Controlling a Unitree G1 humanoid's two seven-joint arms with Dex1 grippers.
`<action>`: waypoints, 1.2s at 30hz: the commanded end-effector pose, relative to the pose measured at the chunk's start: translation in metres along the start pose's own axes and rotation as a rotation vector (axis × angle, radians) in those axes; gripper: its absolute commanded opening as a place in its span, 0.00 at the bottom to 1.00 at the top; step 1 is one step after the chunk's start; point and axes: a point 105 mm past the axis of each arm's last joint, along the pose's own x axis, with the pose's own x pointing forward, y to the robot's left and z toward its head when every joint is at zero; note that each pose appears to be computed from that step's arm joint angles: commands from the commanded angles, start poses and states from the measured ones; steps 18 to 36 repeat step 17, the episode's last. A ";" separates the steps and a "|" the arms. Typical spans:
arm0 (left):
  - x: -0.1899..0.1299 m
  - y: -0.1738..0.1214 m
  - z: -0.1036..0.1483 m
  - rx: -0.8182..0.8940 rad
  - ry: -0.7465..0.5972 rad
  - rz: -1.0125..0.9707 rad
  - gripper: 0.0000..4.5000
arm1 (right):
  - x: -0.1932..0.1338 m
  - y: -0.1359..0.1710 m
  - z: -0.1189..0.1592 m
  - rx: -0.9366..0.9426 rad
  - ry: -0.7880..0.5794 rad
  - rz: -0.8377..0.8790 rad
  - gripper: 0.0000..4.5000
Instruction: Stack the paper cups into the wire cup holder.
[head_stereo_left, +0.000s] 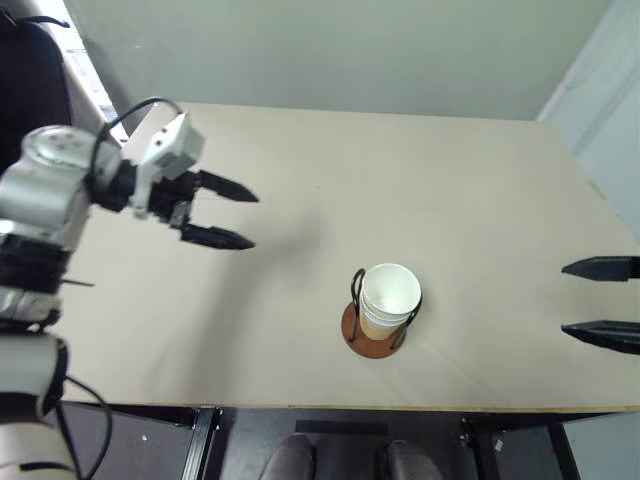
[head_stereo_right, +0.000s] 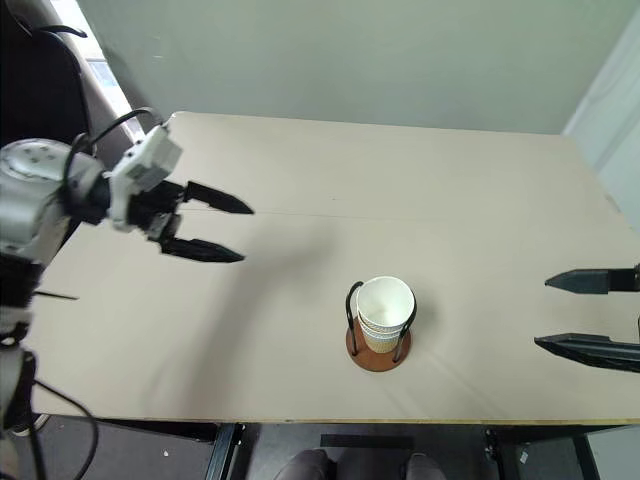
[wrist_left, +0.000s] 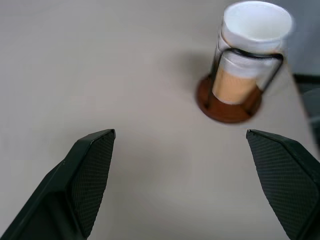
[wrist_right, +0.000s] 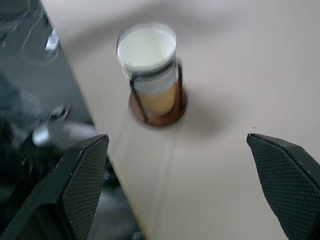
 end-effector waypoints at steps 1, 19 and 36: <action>-0.024 -0.015 0.009 -0.017 -0.021 0.041 1.00 | -0.009 -0.006 0.008 -0.036 -0.011 -0.016 1.00; -0.042 -0.033 -0.020 -0.147 0.041 0.159 1.00 | 0.001 -0.018 0.016 -0.041 -0.036 0.026 1.00; -0.042 -0.033 -0.020 -0.147 0.041 0.159 1.00 | 0.001 -0.018 0.016 -0.041 -0.036 0.026 1.00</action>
